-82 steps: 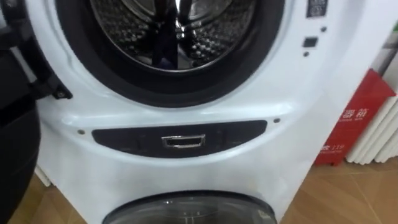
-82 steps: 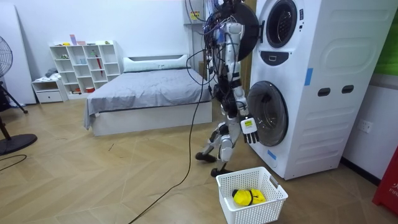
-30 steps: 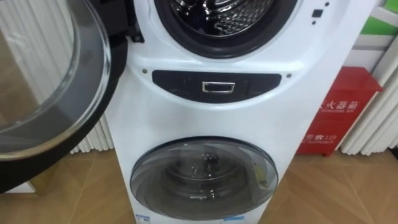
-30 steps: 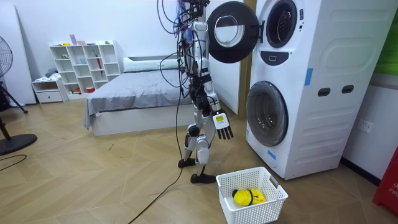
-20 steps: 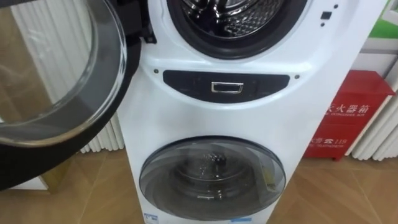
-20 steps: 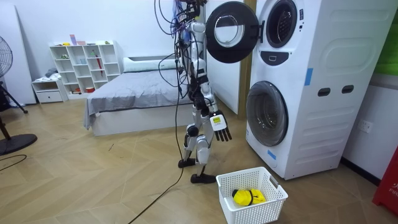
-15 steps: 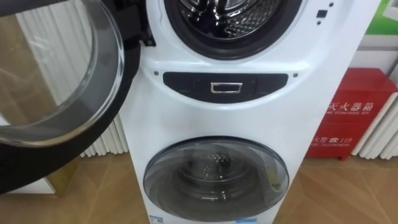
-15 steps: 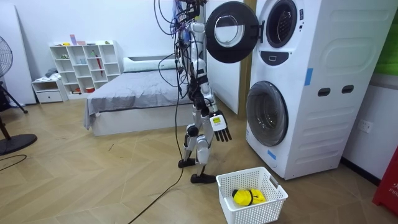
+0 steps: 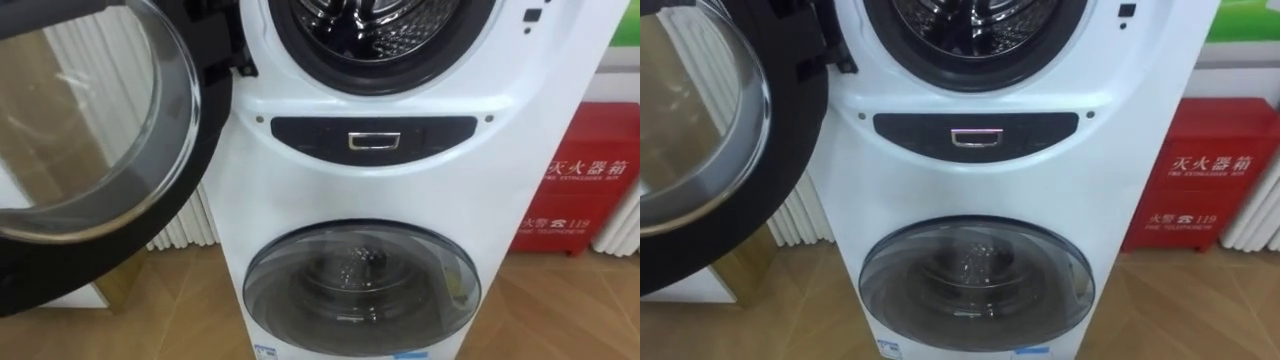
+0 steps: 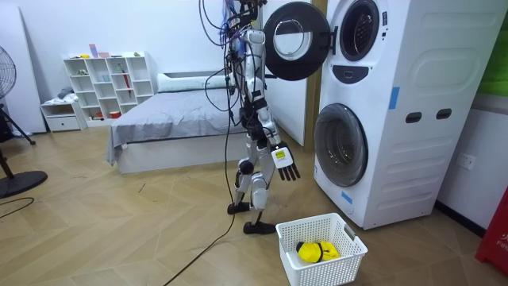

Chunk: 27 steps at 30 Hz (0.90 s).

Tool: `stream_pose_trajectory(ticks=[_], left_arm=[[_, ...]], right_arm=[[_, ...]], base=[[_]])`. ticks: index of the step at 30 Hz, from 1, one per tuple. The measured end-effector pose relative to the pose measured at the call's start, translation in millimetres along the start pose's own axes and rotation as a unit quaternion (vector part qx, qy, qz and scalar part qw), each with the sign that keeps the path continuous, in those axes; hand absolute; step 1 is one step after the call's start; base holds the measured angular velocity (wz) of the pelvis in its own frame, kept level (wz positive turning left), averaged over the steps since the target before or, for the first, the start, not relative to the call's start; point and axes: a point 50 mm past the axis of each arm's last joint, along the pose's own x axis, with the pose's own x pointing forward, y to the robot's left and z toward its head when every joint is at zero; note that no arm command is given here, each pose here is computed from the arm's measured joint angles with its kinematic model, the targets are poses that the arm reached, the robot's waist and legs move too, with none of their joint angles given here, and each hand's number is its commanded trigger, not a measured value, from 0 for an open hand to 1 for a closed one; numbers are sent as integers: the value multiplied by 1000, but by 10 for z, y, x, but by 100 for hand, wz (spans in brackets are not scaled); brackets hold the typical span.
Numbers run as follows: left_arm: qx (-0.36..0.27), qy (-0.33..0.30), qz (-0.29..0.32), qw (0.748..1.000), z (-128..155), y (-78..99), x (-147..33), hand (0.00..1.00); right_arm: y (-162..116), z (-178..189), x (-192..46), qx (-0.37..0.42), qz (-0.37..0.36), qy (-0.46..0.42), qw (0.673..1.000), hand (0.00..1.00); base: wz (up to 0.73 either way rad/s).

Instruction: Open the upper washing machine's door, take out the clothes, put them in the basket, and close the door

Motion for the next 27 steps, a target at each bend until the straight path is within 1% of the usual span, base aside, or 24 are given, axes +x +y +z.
stream_pose_trajectory(ticks=[1, 3, 6, 7, 10, 14, 20, 23, 25, 26, 27], left_arm=[[-1, -13, -12, 1000, 75, -67, 14, 0], [0, -29, -21, 999, 173, -140, 44, 0], [-6, -65, -37, 997, 399, -216, 53, 0], [-1, -82, -47, 996, 494, -292, 78, 0], [13, -120, -52, 991, 699, -385, 127, 0], [37, -140, -56, 988, 777, -427, 111, 0], [64, -176, -81, 979, 880, -565, 22, 0], [65, -200, -100, 972, 935, -669, -98, 0], [61, -224, -127, 964, 938, -735, -311, 0], [56, -227, -136, 963, 923, -764, -367, 0], [53, -231, -154, 959, 880, -822, -465, 0]], right_arm=[[-11, -22, -5, 1, -1, 3, 1000, 0], [-33, -61, -17, 7, -1, 7, 1000, 0], [-67, -105, -29, 15, -4, 17, 1000, 0], [-84, -132, -37, 12, -6, 23, 1000, 0], [-97, -158, -43, 10, -8, 31, 999, 0], [-88, -166, -43, 8, -5, 34, 999, 0], [-82, -158, -41, -5, 1, 33, 999, 0], [-71, -168, -42, -4, 9, 35, 999, 0], [-52, -180, -43, -6, 19, 37, 999, 0], [-44, -182, -43, -6, 21, 38, 999, 0], [-20, -193, -43, -10, 27, 40, 999, 0]], base=[[10], [4], [0], [4], [8], [10], [10], [22], [31], [40], [34]])
